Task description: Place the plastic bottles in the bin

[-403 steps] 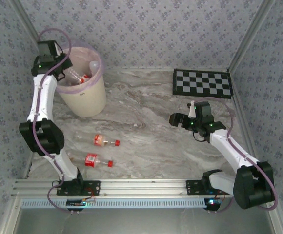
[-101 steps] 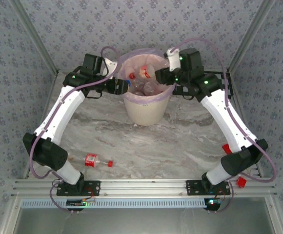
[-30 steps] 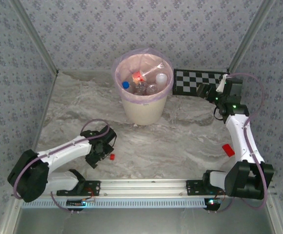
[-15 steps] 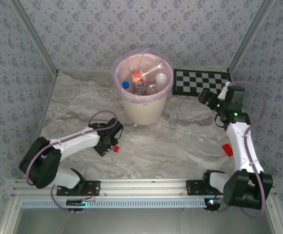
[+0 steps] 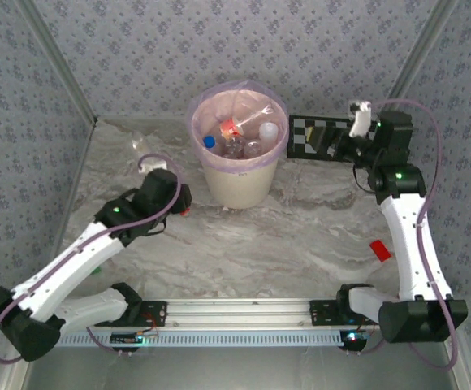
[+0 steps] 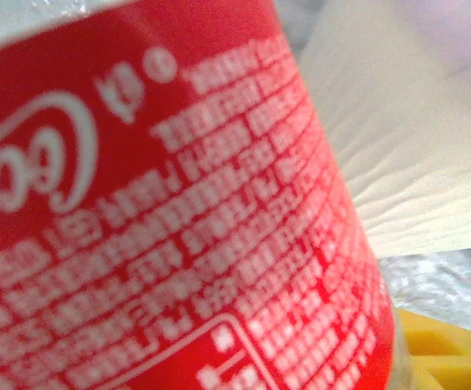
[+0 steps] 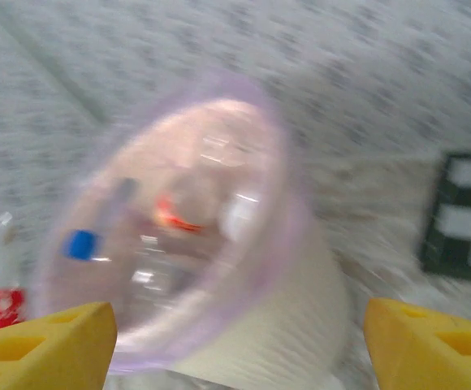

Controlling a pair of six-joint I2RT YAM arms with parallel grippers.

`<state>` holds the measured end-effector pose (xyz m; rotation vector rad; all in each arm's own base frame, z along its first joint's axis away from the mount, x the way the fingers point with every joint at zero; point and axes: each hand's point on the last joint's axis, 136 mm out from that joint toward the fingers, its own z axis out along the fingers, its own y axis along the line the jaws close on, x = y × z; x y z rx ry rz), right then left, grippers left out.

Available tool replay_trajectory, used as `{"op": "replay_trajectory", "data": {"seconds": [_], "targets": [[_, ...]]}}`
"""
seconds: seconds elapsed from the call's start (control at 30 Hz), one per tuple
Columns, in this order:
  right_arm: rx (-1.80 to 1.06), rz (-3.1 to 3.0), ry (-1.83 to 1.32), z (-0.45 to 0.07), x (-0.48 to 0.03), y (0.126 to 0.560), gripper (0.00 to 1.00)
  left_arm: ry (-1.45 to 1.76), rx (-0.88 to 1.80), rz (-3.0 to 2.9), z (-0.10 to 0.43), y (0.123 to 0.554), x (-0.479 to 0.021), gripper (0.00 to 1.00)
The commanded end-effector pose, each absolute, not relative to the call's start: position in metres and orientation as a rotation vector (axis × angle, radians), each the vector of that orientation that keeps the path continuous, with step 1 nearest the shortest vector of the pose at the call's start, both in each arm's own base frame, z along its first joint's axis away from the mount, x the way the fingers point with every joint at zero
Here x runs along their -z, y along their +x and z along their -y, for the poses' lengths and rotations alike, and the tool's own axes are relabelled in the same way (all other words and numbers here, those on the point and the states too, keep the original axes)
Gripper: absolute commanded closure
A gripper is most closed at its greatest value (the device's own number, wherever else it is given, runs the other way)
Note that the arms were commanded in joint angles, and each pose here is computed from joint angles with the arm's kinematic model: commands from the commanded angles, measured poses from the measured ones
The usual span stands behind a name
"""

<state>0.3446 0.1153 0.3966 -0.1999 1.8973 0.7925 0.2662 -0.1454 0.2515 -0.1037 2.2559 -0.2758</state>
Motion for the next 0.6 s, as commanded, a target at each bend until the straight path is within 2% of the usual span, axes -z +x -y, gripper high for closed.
{"op": "replay_trajectory", "data": {"seconds": [0.0, 0.1, 0.27, 0.47, 0.57], "targets": [[-0.920, -1.802, -0.458, -0.160, -0.438, 0.317, 0.17, 0.379, 0.190, -2.142, 0.166, 0.259, -0.291, 0.79], [-1.007, -1.708, -0.578, -0.189, -0.473, 0.305, 0.11, 0.675, 0.228, -2.050, 0.197, 0.241, -0.303, 0.79], [-1.114, -1.637, -0.709, -0.231, -0.506, 0.289, 0.00, 0.888, 0.296, -1.961, 0.225, 0.226, -0.305, 0.78], [-1.046, -1.823, -0.613, -0.254, -0.486, 0.313, 0.00, 1.027, 0.460, -1.812, 0.255, 0.206, -0.316, 0.78], [-1.104, -1.868, -0.623, -0.270, -0.473, 0.318, 0.00, 1.064, 0.511, -1.763, 0.263, 0.200, -0.319, 0.78]]}}
